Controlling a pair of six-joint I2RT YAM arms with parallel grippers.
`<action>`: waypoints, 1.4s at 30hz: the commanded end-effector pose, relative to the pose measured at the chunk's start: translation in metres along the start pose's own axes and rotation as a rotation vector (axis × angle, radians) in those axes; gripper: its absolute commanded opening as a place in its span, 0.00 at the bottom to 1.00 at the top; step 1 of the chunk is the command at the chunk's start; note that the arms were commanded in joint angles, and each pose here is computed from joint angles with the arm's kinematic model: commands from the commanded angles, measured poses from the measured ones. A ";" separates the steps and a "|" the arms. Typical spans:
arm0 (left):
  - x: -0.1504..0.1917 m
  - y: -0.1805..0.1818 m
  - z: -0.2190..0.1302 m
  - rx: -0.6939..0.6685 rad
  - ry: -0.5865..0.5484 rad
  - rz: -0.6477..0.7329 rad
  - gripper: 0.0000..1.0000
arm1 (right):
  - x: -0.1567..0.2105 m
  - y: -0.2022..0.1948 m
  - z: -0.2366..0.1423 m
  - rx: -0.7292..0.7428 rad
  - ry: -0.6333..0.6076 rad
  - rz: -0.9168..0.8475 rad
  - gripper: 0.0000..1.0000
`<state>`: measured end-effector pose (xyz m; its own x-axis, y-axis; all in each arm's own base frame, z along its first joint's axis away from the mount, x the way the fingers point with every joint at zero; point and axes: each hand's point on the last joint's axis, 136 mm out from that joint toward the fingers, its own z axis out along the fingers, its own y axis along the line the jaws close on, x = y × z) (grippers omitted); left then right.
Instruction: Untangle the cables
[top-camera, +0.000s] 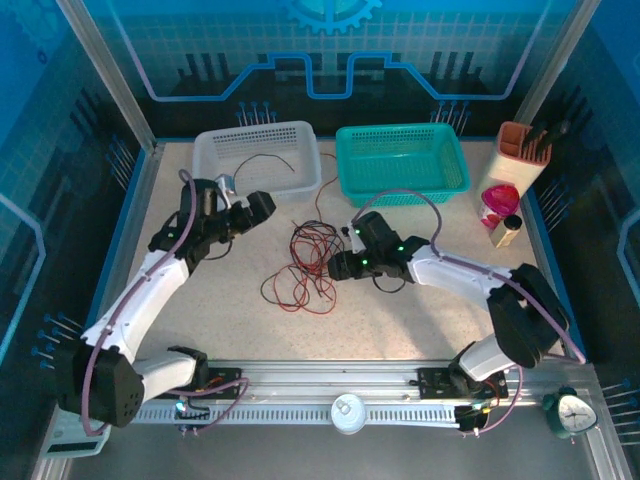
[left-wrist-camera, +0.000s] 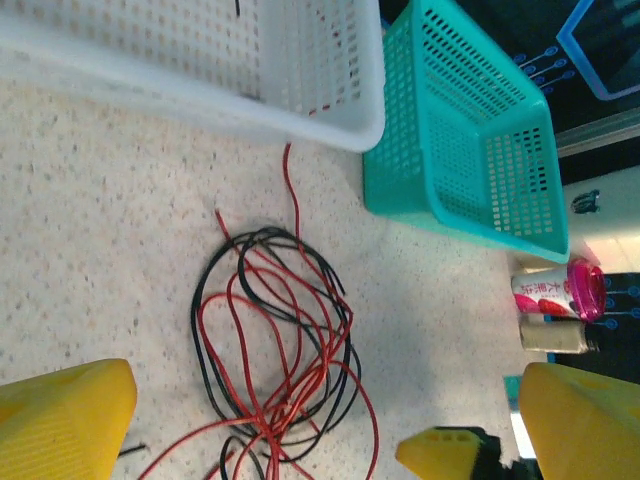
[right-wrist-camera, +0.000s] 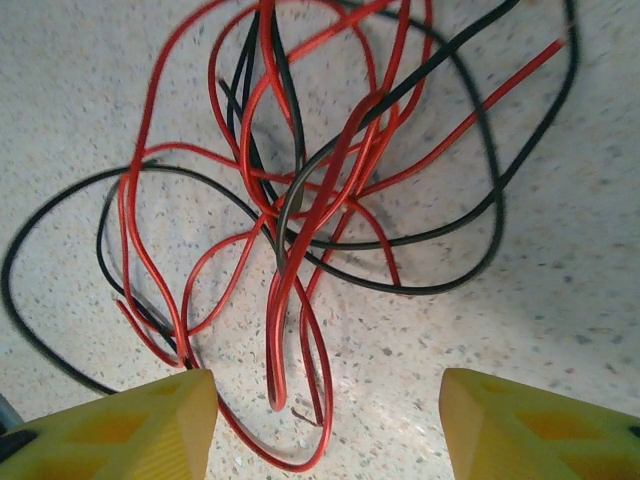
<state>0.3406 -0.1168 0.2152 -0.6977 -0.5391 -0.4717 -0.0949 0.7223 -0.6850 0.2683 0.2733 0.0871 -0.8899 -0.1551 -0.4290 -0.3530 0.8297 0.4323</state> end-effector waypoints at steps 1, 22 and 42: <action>0.003 -0.007 -0.006 0.062 -0.025 -0.031 0.99 | -0.009 0.015 0.010 -0.027 -0.027 -0.010 0.60; 0.010 -0.001 -0.007 0.051 -0.014 0.004 0.99 | -0.048 0.034 -0.020 -0.026 -0.101 -0.112 0.00; 0.006 -0.021 -0.009 0.106 -0.019 0.034 0.99 | -0.154 0.112 -0.216 -0.162 -0.526 -0.254 0.00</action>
<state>0.3312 -0.1232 0.2093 -0.6969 -0.5480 -0.4626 -0.0757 0.6976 -0.7125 0.3093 0.2804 0.3492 -0.5575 -0.0209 -0.8299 -0.5850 0.7192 0.3748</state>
